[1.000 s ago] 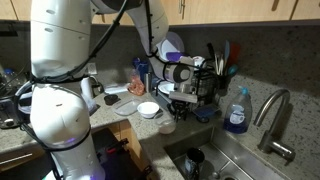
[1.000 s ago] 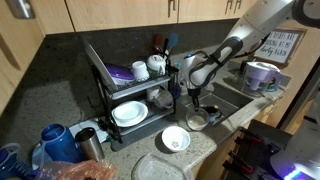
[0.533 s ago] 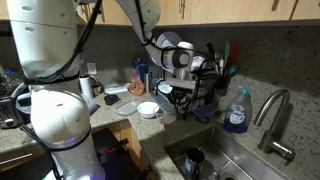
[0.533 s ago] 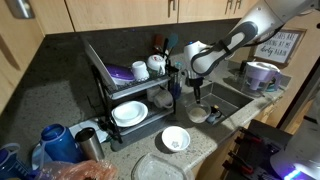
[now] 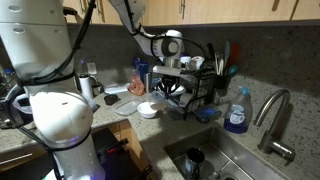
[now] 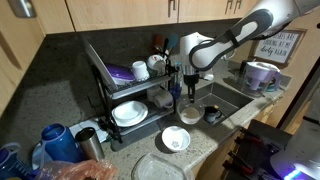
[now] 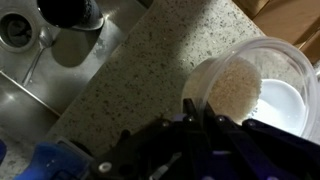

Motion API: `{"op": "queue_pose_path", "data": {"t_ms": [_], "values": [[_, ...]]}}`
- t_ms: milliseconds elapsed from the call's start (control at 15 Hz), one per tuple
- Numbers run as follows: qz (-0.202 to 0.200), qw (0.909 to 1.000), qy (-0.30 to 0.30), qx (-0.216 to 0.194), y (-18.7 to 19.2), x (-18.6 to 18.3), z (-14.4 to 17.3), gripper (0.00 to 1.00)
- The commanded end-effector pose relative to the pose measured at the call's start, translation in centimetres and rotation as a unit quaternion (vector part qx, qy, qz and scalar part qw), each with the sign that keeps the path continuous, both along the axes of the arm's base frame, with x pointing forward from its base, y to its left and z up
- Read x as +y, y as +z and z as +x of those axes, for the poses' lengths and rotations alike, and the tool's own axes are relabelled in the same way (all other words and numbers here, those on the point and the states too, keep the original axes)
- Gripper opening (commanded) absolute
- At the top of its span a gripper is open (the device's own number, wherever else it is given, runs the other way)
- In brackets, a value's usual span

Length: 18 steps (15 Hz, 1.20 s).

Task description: Pour the sugar out of the clear bowl into the white bowl

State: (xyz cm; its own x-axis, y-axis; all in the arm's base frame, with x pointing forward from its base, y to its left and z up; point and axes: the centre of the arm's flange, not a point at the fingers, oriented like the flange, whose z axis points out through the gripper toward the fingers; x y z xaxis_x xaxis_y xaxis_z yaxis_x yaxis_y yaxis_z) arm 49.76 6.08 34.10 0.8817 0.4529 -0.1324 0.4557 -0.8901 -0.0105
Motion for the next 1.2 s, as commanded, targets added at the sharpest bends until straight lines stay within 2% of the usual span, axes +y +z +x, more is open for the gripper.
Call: {"op": "queue_pose_path", "data": {"t_ms": [0, 600, 867, 1133], "values": [[-0.003, 0.9995, 0.000, -0.032, 1.1, 3.7, -1.0, 0.02], [-0.021, 0.9915, 0.069, -0.108, 2.1, 11.8, -0.1, 0.02], [-0.038, 0.9853, 0.089, -0.141, 2.2, 13.7, 1.0, 0.02], [-0.054, 0.9809, 0.099, -0.159, 1.3, 14.1, 2.0, 0.02]]}}
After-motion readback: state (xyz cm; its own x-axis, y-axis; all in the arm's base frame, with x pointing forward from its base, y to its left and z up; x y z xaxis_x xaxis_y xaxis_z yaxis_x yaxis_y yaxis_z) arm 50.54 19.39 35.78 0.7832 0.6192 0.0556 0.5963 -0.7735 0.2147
